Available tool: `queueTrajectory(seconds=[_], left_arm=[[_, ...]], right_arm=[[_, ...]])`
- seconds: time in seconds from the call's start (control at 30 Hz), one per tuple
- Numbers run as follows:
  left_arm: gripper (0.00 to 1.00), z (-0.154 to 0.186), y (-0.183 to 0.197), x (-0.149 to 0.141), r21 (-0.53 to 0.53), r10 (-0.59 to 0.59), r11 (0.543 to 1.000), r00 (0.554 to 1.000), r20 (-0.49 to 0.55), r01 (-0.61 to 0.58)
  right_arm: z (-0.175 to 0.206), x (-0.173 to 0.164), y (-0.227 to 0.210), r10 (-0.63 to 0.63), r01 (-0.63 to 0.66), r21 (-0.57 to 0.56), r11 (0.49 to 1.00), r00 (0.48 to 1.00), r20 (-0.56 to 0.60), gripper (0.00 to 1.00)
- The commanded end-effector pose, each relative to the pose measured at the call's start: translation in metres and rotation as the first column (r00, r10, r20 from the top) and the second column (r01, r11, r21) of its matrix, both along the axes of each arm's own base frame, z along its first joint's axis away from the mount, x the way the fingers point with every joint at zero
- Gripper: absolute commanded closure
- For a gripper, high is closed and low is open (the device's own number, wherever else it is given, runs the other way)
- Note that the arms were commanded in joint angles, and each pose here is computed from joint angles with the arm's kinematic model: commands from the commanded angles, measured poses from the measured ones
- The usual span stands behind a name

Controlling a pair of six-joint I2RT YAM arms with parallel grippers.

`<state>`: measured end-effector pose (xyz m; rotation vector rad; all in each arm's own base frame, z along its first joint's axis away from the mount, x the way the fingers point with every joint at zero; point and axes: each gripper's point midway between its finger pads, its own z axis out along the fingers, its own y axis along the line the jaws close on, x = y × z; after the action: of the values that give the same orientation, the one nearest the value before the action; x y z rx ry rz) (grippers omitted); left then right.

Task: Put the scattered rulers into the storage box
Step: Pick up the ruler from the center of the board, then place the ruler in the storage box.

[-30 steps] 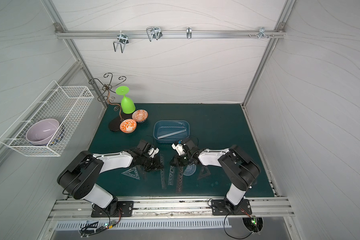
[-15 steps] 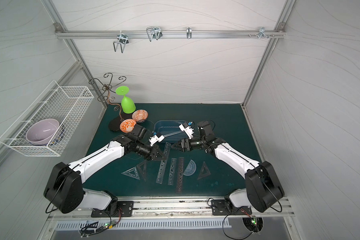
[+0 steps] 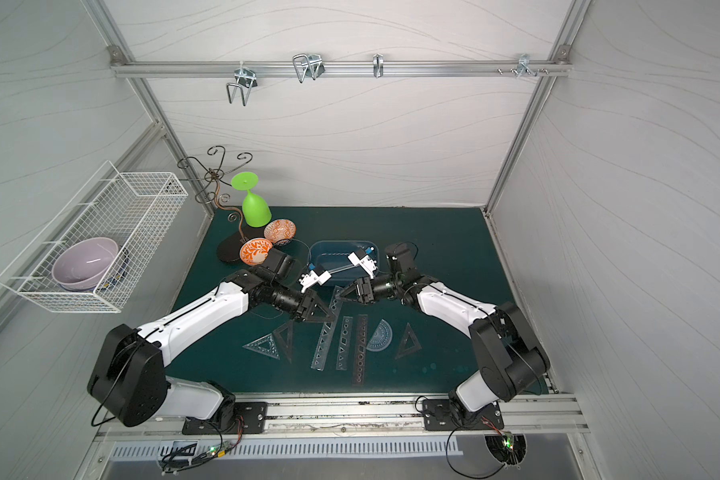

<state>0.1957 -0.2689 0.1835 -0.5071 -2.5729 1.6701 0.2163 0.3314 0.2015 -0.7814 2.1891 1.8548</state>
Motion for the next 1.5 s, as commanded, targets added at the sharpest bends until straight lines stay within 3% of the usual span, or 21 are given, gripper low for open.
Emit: queueTrajectory(seconds=[0.0, 0.53, 0.57, 0.63, 0.7, 0.77, 0.83, 0.93, 1.07, 1.27, 1.47], left_arm=[[1.00, 0.006, 0.000, 0.002, -0.039, -0.009, 0.999, 0.999, 0.048, 0.011], [1.00, 0.002, 0.004, 0.004, -0.009, 0.009, 1.000, 0.997, 0.076, -0.008], [0.95, 0.000, 0.006, 0.007, 0.014, 0.021, 1.000, 0.996, 0.088, -0.022], [0.74, -0.005, 0.016, 0.019, 0.091, 0.077, 0.992, 0.987, 0.142, -0.090], [0.50, -0.012, 0.038, 0.041, 0.186, 0.179, 0.957, 0.958, 0.224, -0.222], [0.36, -0.009, 0.062, 0.061, 0.253, 0.257, 0.903, 0.908, 0.331, -0.347], [0.24, -0.005, 0.086, 0.080, 0.316, 0.333, 0.817, 0.842, 0.424, -0.483], [0.21, 0.007, 0.105, 0.100, 0.345, 0.375, 0.733, 0.771, 0.514, -0.587], [0.22, 0.004, 0.123, 0.115, 0.401, 0.407, 0.635, 0.727, 0.553, -0.661], [0.24, -0.002, 0.130, 0.118, 0.464, 0.377, 0.601, 0.742, 0.554, -0.651], [0.22, -0.005, 0.136, 0.113, 0.459, 0.373, 0.587, 0.726, 0.578, -0.667]], right_arm=[[0.015, 0.001, 0.004, 0.027, -0.028, 0.048, 0.998, 0.999, 0.026, 0.55], [0.018, 0.018, 0.008, -0.023, 0.023, 0.057, 0.998, 1.000, -0.008, 0.96], [0.017, 0.020, 0.008, -0.035, 0.035, 0.051, 0.998, 0.999, -0.009, 0.97], [0.015, 0.031, 0.005, -0.082, 0.083, 0.029, 0.996, 0.997, -0.012, 1.00], [0.010, 0.049, -0.003, -0.162, 0.162, -0.002, 0.987, 0.987, -0.011, 1.00], [0.009, 0.072, -0.011, -0.243, 0.243, -0.024, 0.970, 0.970, 0.001, 1.00], [0.006, 0.099, -0.021, -0.345, 0.346, -0.057, 0.937, 0.938, 0.022, 1.00], [0.005, 0.143, -0.032, -0.486, 0.489, -0.079, 0.869, 0.872, 0.048, 1.00], [0.001, 0.191, -0.042, -0.639, 0.647, -0.093, 0.757, 0.762, 0.102, 1.00], [0.009, 0.240, -0.048, -0.752, 0.769, -0.044, 0.638, 0.634, 0.182, 1.00], [0.014, 0.260, -0.039, -0.766, 0.781, -0.012, 0.624, 0.615, 0.187, 1.00]])
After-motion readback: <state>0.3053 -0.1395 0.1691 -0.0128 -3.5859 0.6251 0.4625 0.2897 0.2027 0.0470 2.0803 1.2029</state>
